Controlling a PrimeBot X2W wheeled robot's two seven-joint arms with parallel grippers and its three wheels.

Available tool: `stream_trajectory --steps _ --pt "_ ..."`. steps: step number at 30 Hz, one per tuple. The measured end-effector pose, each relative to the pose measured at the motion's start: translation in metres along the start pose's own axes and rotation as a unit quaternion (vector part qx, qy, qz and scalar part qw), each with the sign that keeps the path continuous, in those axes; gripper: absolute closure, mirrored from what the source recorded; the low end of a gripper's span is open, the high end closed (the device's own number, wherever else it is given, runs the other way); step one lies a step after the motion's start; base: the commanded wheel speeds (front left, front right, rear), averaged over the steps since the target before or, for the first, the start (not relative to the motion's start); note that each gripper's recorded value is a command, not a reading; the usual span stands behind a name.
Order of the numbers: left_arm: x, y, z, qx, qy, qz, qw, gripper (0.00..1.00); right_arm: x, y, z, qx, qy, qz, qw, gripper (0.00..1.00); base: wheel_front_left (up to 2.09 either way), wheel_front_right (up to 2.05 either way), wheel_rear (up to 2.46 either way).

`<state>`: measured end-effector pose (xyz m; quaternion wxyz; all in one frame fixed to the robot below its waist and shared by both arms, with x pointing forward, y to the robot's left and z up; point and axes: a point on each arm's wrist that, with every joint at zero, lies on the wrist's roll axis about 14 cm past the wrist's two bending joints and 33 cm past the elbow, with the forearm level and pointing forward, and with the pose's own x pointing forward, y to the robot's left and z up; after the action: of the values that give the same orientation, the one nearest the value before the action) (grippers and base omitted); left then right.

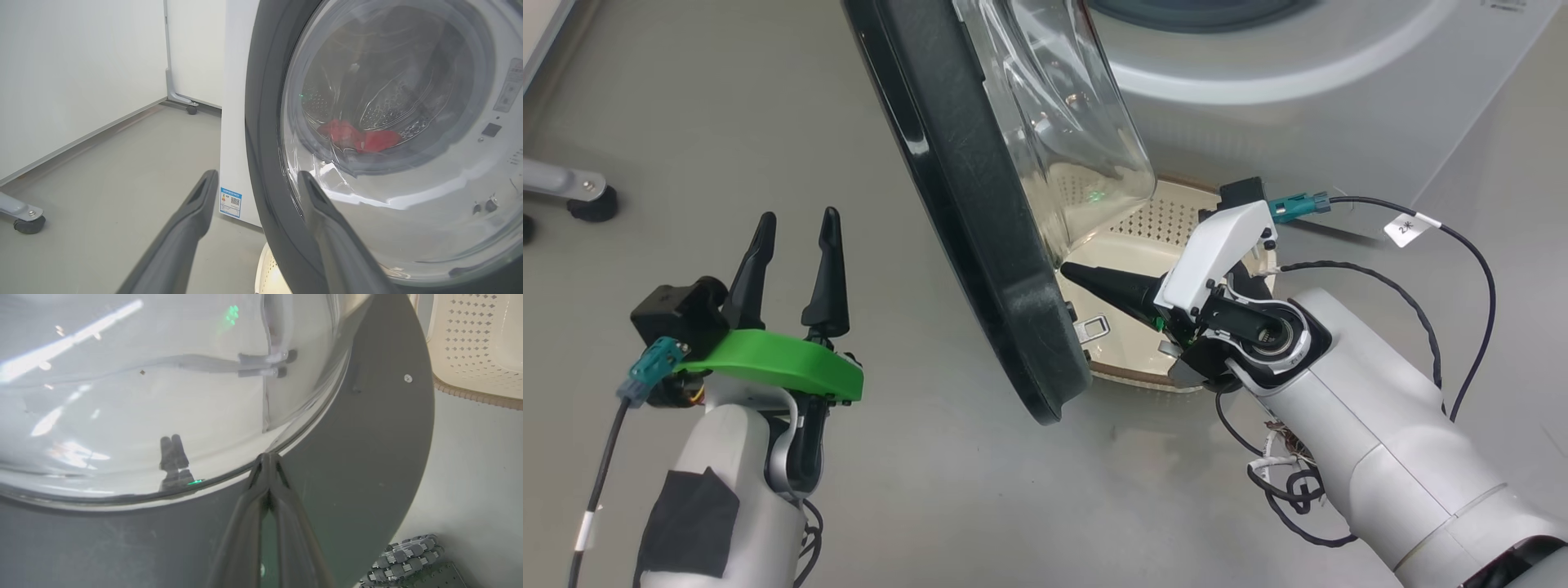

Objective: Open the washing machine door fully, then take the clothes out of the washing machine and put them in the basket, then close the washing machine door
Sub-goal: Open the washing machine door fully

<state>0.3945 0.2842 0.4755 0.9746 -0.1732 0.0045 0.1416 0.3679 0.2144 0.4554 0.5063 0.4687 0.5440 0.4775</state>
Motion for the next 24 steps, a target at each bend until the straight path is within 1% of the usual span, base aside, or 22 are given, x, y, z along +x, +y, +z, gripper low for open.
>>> stream_trajectory --steps 6,11,19,24 --pt "-0.004 -0.001 -0.001 -0.006 0.0 -0.001 1.0 0.0 -0.008 0.011 0.012 0.0 -0.042 0.007 0.999 1.0 0.0 0.0 0.0" --pt "-0.009 -0.003 -0.005 -0.008 0.005 -0.004 1.0 0.0 -0.016 0.021 0.013 0.001 -0.068 0.018 0.998 1.0 0.0 0.0 0.0" --pt "-0.014 -0.006 -0.002 -0.009 0.0 -0.009 1.0 0.0 -0.034 0.038 0.022 0.016 -0.13 0.046 0.99 1.0 0.0 0.0 0.0" --pt "-0.02 -0.01 -0.008 -0.009 0.006 -0.014 1.0 0.0 -0.049 0.041 0.028 0.023 -0.172 0.055 0.983 1.0 0.0 0.0 0.0"
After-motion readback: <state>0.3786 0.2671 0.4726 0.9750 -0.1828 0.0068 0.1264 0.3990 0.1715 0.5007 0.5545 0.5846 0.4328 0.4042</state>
